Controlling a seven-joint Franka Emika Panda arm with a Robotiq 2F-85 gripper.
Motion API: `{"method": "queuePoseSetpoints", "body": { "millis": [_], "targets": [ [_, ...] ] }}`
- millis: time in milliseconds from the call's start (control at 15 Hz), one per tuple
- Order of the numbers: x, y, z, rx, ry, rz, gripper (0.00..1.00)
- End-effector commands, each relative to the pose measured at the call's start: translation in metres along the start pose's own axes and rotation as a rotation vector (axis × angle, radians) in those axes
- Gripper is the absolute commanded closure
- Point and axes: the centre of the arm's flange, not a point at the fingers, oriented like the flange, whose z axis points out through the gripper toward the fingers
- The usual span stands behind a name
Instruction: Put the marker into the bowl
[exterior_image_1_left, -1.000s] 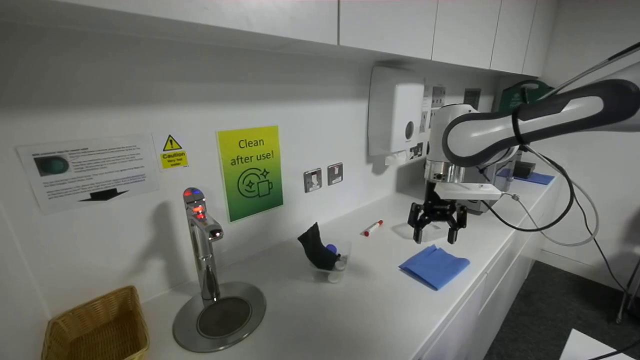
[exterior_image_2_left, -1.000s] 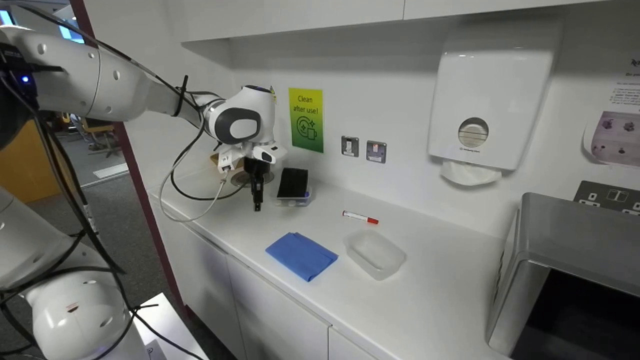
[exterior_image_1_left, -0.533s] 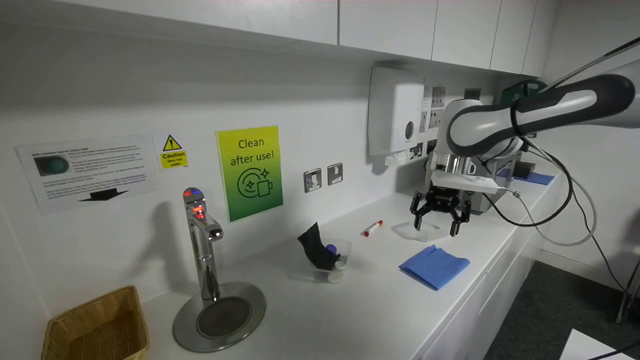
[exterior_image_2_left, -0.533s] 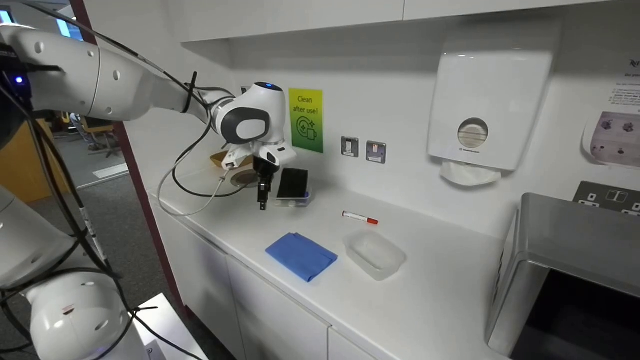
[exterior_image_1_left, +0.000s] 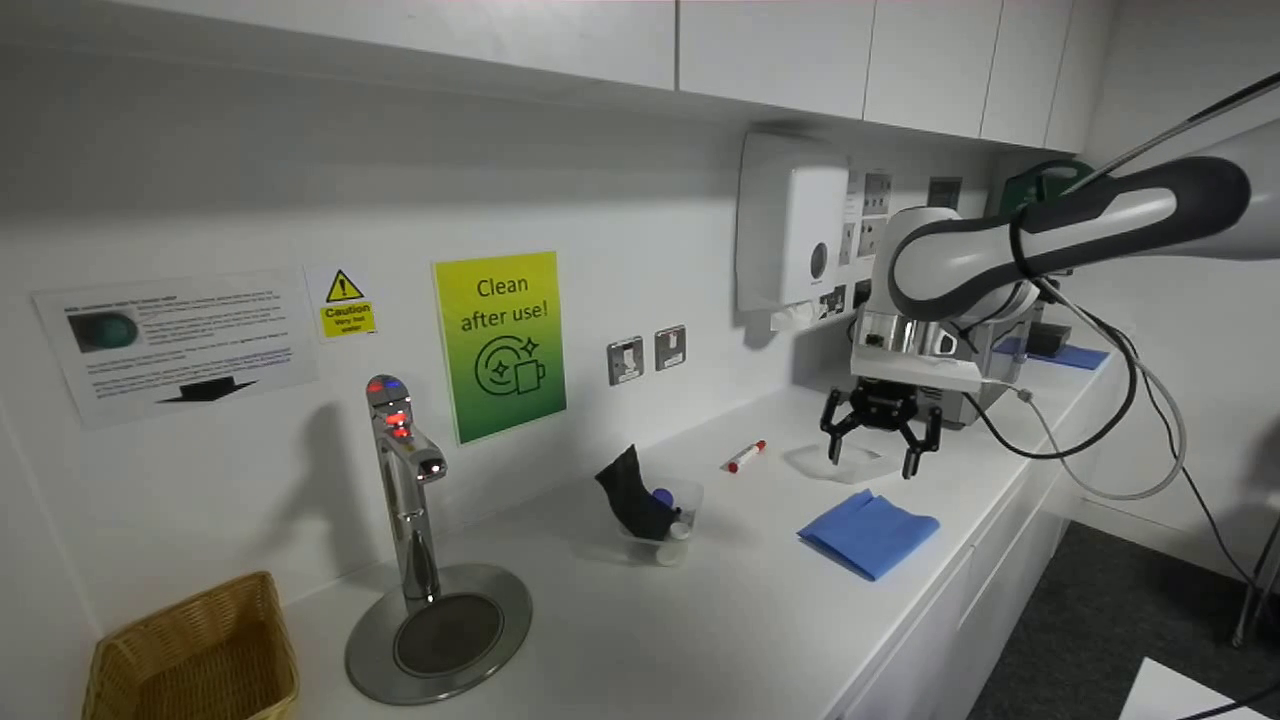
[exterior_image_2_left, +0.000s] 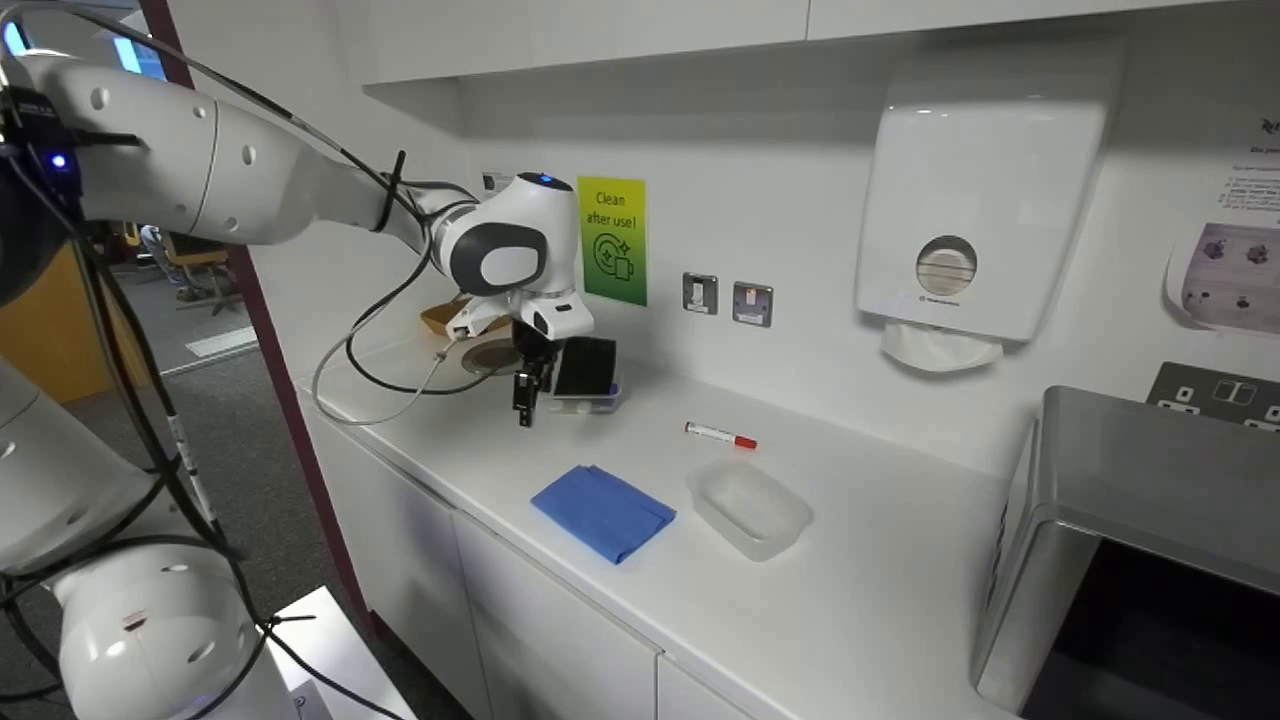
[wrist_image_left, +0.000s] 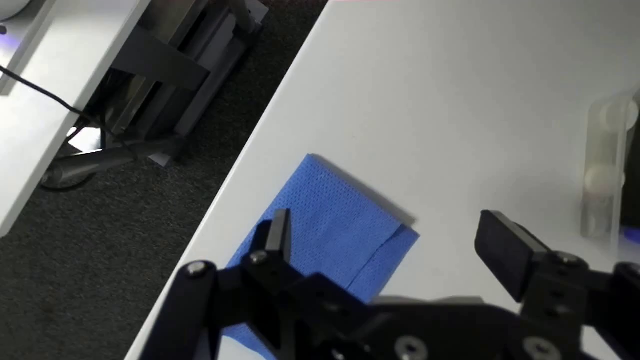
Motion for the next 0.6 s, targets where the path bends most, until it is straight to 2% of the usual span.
{"method": "queuePoseSetpoints", "body": {
  "millis": [0, 333, 533],
  "targets": [
    [0.04, -0.009, 0.008, 0.015, 0.041, 0.199, 0.0],
    [0.095, -0.007, 0.024, 0.032, 0.099, 0.476, 0.0],
    [0.127, -0.013, 0.028, 0.025, 0.166, 0.631, 0.0]
  ]
}}
